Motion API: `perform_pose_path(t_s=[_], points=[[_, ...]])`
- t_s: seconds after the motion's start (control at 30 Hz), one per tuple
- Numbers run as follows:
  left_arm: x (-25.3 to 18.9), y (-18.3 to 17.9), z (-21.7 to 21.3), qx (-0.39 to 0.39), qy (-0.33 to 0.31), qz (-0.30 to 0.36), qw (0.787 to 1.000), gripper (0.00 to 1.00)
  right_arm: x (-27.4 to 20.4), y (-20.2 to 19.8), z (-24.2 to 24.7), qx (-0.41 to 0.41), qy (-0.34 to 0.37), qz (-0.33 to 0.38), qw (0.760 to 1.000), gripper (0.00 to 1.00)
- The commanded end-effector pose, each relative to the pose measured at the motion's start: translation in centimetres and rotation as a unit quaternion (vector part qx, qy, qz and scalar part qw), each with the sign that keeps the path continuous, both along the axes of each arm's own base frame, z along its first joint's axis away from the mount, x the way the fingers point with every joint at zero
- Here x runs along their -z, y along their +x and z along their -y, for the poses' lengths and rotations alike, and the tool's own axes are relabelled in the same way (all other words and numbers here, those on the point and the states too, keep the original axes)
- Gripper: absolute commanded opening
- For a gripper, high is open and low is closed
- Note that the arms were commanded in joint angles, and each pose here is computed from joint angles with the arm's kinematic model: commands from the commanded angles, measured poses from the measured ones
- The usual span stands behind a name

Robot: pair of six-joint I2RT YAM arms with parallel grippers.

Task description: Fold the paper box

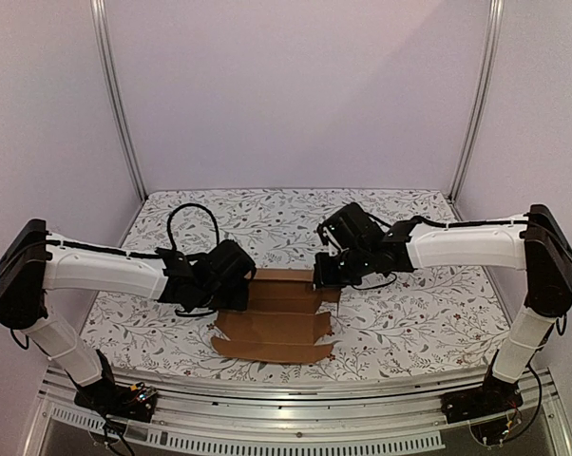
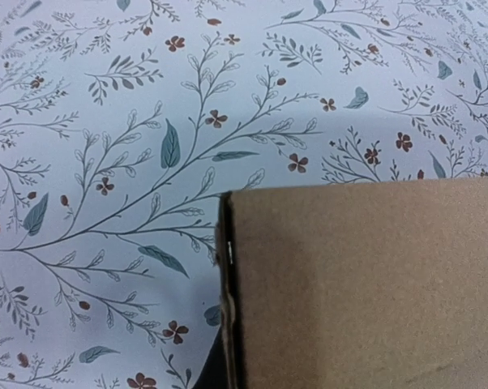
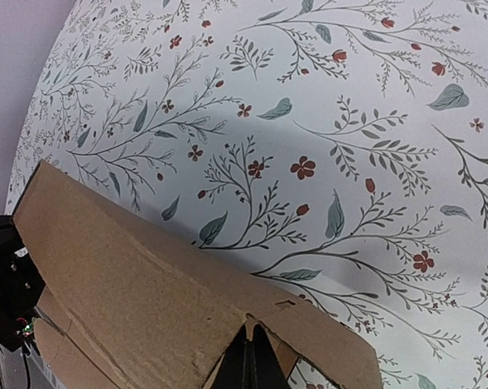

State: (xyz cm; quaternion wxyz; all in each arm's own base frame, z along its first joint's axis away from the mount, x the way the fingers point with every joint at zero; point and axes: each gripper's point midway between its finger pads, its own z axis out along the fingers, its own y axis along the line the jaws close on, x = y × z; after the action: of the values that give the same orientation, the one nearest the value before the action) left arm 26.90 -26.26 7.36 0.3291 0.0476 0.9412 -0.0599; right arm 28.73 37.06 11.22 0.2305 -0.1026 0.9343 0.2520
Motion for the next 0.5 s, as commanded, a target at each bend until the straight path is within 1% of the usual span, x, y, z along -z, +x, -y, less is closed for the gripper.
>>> perform_pose_path(t_s=[0.0,0.23,0.47], points=[[-1.5,-0.6,2.7,0.025,-0.061,-0.008,0.998,0.0,-1.4,-0.2,-1.8,0.003,0.069,0.0,0.998,0.0],[-2.1,-0.7,2.8,0.024,-0.076,-0.006,0.997,0.0,-2.6,-0.4,-1.5,0.005,0.079,0.008,0.997,0.0],[-2.1,-0.6,1.9,0.014,-0.062,0.001,0.998,0.0,-3.3,-0.7,0.1,-0.003,0.045,0.027,0.999,0.0]])
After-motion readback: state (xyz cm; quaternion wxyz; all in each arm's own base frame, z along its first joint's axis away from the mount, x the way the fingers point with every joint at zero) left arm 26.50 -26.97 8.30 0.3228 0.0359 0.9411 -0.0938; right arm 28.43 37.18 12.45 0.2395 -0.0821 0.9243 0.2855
